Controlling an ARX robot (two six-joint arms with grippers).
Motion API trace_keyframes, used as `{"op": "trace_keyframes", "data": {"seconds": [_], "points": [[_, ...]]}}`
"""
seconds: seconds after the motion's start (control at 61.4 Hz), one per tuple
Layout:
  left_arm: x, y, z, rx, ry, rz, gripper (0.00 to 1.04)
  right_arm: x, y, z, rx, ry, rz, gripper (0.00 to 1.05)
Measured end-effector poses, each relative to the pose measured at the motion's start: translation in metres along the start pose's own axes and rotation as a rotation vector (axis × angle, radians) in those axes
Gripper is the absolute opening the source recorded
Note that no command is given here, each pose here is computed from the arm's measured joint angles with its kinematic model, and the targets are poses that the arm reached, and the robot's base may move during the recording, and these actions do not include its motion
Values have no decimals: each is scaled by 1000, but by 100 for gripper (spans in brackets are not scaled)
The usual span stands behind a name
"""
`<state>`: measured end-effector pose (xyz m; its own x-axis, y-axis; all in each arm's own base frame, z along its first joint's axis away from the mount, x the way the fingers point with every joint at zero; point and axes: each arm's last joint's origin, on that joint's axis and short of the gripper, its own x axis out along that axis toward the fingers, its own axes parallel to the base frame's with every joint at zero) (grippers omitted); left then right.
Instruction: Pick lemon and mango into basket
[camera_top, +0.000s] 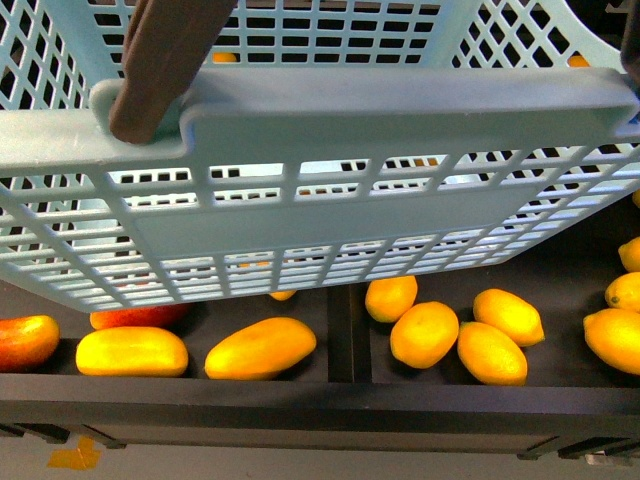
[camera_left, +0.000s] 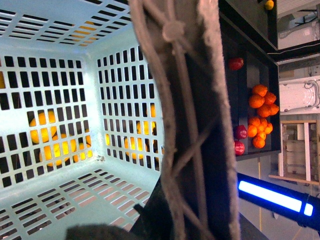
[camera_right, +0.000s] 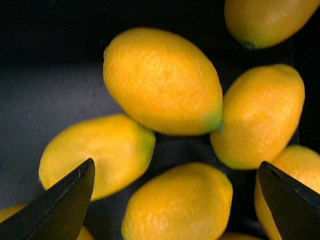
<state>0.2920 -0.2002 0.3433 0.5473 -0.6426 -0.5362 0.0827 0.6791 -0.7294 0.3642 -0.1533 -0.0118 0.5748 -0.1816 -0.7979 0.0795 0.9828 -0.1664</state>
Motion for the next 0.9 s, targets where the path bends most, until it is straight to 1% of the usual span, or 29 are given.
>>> {"op": "trace_keyframes", "data": {"seconds": [0.244, 0.326, 0.472, 0.651, 0.895], "points": [[0, 0, 0, 0, 0, 0, 5, 26, 2, 35, -16, -37, 10, 96], [0, 0, 0, 0, -2, 1, 5, 32, 2, 40, -15, -36, 9, 96], [0, 0, 0, 0, -2, 2, 5, 45, 1, 41, -5, -15, 10, 96], [0, 0, 0, 0, 0, 0, 5, 61, 3, 33, 11, 19, 11, 96], [0, 0, 0, 0, -1, 1, 5, 71, 6, 34, 19, 18, 14, 96]]}}
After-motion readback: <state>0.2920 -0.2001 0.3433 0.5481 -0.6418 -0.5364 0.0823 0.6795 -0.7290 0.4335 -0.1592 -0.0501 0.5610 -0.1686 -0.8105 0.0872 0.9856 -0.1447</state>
